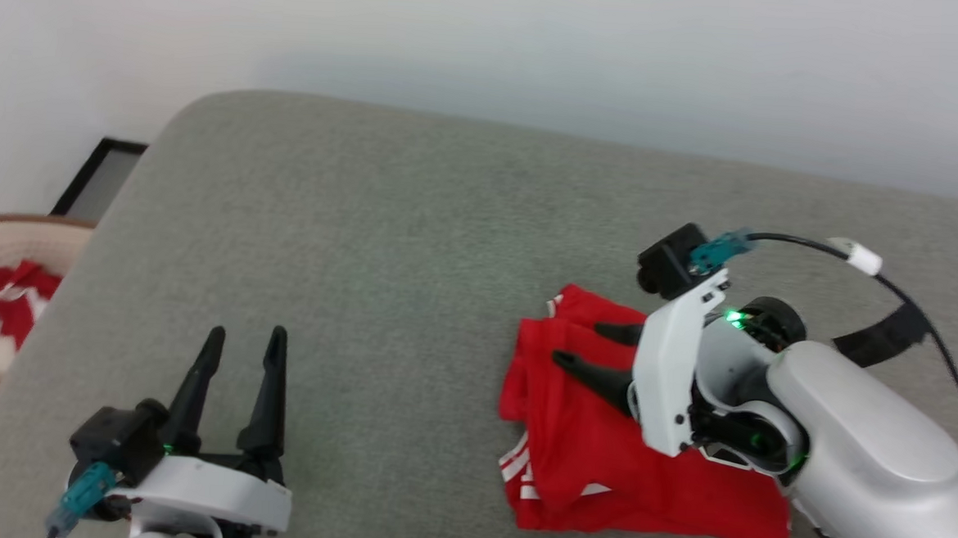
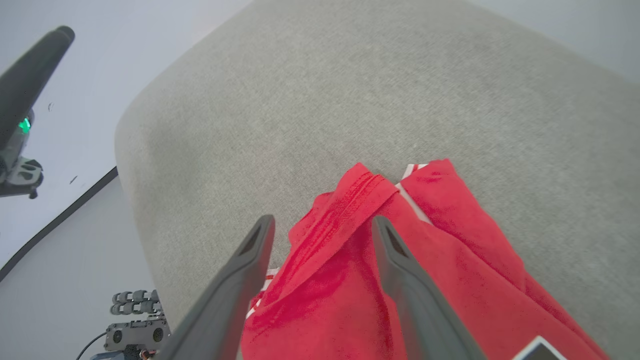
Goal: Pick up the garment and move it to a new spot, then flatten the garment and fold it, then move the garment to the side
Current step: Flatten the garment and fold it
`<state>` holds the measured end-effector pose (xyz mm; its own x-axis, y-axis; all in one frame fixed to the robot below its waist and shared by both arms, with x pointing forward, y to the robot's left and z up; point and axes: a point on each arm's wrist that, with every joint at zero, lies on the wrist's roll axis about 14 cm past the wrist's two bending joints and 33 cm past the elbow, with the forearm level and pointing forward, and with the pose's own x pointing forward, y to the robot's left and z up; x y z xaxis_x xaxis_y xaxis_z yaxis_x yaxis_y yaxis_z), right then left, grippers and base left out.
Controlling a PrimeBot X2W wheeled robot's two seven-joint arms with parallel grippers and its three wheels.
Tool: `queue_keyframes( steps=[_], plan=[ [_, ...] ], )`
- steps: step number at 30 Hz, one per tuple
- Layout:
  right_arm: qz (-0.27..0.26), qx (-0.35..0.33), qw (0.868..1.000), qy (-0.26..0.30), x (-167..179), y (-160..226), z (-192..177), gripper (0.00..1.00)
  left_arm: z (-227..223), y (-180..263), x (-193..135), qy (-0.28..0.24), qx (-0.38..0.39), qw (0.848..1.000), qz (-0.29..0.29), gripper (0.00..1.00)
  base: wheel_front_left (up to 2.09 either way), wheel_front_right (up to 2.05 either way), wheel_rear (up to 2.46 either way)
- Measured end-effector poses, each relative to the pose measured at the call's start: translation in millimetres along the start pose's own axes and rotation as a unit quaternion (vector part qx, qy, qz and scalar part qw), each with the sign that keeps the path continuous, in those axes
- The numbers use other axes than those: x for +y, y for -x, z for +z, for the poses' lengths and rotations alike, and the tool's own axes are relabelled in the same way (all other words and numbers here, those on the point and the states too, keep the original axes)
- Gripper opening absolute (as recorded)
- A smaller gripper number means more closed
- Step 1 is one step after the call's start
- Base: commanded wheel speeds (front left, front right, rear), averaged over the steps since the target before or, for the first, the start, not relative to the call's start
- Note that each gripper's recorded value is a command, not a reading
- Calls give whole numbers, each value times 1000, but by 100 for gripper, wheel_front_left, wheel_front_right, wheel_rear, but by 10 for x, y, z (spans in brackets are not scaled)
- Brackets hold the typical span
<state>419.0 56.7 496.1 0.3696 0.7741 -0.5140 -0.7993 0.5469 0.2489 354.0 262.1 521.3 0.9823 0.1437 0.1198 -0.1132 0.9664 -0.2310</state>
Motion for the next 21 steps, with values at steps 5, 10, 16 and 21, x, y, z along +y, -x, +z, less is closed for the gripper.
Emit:
queue_keyframes(
  steps=[5,10,16,21],
  plan=[
    [-39,-56,998,8,-214,292,132,100,-15,-23,-69,-4,3,1000,-17,100,0,0,0],
    [-87,-139,986,-11,-468,669,206,100,-8,-71,-190,-2,0,999,-38,100,0,0,0],
    [-163,-225,960,-18,-812,1222,151,100,-30,-96,-305,-3,3,998,-59,100,0,0,0],
    [-224,-267,937,-5,-1014,1659,-1,100,-52,-86,-345,-12,8,997,-71,100,0,0,0]
  ],
)
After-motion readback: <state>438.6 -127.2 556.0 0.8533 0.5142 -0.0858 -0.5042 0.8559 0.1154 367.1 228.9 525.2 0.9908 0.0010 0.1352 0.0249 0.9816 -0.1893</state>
